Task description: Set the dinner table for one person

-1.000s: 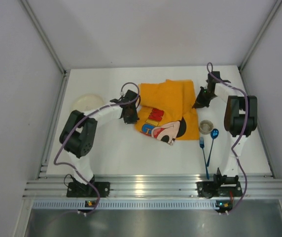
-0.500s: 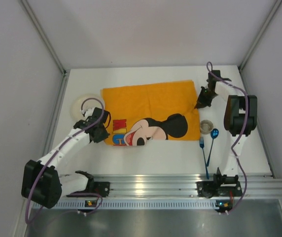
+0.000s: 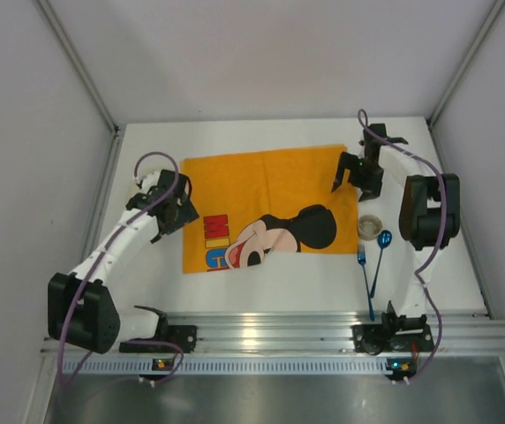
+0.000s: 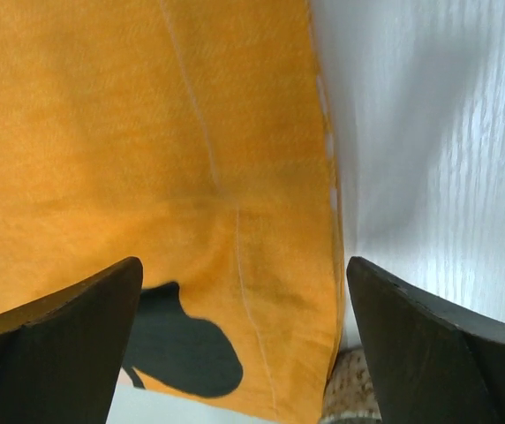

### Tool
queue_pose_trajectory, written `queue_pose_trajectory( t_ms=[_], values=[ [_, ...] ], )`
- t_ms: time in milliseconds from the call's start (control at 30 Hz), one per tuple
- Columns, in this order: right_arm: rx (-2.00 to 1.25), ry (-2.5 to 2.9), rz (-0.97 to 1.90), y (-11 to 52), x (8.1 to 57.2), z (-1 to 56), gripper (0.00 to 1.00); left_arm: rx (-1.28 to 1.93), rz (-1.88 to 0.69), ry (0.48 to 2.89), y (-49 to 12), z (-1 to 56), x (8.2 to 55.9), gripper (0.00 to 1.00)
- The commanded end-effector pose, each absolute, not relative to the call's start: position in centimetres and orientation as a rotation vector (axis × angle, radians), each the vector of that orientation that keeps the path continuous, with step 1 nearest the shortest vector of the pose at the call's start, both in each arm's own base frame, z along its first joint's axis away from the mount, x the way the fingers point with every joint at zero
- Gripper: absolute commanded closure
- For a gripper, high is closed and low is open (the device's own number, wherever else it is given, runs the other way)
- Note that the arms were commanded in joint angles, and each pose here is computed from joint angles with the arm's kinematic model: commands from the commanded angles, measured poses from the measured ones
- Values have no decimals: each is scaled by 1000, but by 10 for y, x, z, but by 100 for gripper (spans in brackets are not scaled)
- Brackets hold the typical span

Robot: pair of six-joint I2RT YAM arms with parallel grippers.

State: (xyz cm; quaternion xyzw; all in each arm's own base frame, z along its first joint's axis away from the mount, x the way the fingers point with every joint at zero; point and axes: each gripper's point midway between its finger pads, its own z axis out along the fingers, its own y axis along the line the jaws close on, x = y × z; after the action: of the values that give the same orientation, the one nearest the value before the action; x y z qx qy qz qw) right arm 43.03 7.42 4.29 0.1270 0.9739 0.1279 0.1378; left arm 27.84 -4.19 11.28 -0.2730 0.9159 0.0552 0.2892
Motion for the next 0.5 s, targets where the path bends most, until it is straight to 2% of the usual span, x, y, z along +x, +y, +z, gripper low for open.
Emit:
queue_pose_trajectory(
  t_ms=[0,33,200,467],
  values=[
    [226,2703,338,88,424,108,0,-755,180,2414,-15,116,300,2],
    [172,2678,358,103,418,123,0,-819,186,2405,1,113,304,2],
    [57,2717,402,146,372,126,0,-970,99,2429,24,87,316,2],
    [73,2807,361,147,308,87,0,-1098,71,2351,65,71,337,2]
  ],
)
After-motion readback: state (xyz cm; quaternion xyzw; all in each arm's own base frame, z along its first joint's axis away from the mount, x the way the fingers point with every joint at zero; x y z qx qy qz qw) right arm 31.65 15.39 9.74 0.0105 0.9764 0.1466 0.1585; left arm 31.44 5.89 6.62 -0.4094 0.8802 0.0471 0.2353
